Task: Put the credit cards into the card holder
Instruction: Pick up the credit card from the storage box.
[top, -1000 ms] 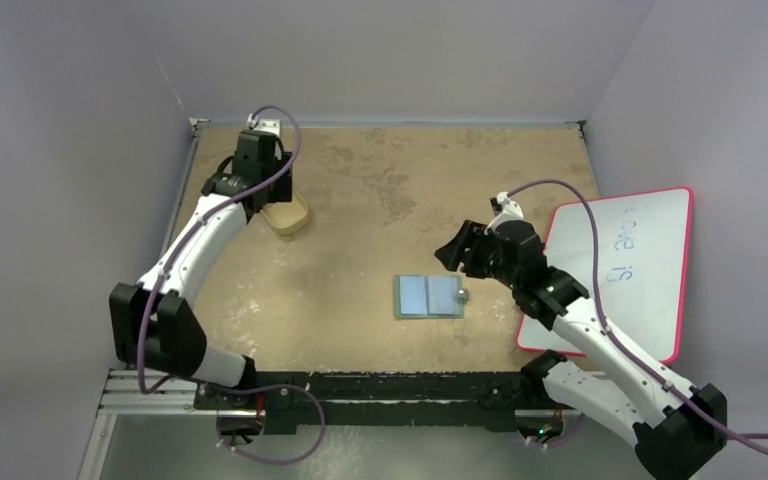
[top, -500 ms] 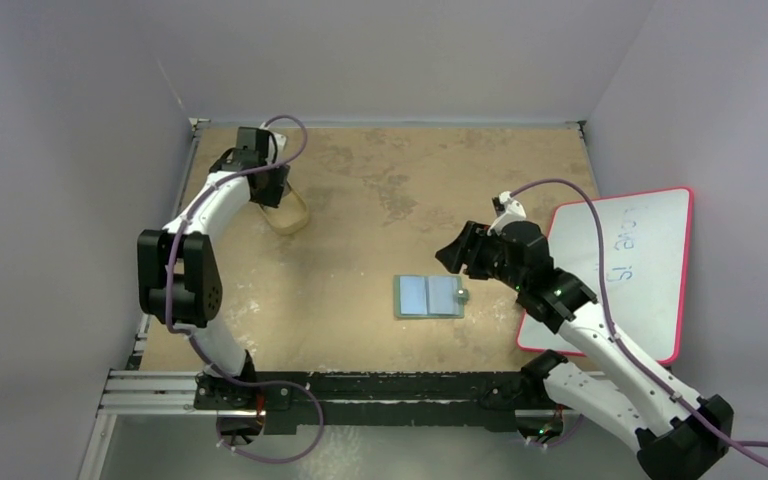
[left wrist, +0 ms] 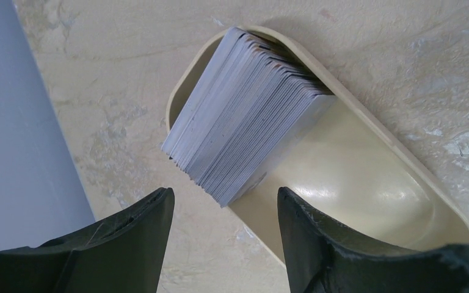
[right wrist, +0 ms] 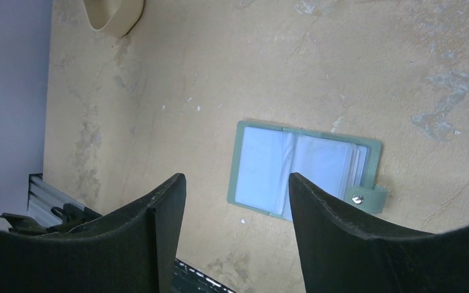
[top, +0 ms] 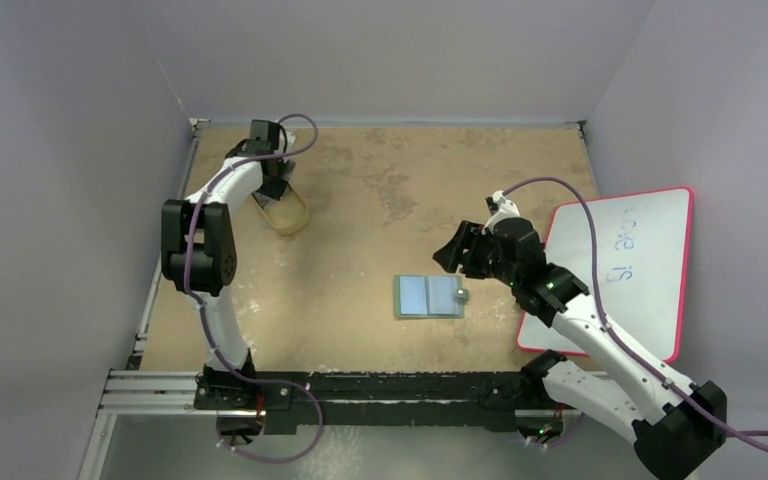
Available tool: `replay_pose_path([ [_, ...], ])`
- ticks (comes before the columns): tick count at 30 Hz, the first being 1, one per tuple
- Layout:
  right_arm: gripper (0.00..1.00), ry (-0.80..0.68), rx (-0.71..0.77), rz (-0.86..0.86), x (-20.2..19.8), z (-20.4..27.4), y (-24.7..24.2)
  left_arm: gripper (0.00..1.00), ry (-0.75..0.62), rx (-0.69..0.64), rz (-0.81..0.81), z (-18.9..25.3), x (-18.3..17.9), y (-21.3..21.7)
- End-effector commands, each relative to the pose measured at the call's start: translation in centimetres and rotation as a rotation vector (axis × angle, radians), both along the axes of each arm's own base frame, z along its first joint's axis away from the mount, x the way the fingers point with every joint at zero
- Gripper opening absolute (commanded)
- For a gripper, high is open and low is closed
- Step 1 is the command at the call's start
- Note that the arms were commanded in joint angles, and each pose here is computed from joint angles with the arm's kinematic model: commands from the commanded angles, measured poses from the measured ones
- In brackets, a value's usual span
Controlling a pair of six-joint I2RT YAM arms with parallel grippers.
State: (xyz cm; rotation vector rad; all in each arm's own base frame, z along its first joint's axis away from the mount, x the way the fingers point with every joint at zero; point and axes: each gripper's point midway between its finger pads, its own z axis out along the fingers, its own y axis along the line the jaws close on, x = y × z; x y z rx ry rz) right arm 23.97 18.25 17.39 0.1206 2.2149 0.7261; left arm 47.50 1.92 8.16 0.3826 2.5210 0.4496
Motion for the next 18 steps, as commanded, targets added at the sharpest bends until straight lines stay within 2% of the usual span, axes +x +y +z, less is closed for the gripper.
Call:
replay_pose_path([
  [1,0.65,-0.052,0.028,0.011,0.8,2.1,0.6,0.62,-0.125,0.016,-0.019,2.9,3.0,0.2],
  [18,0.65,-0.059,0.024,0.033,1.0,2.6,1.0,0.59,-0.074,0.053,-0.047,0.6,3.8,0.4],
])
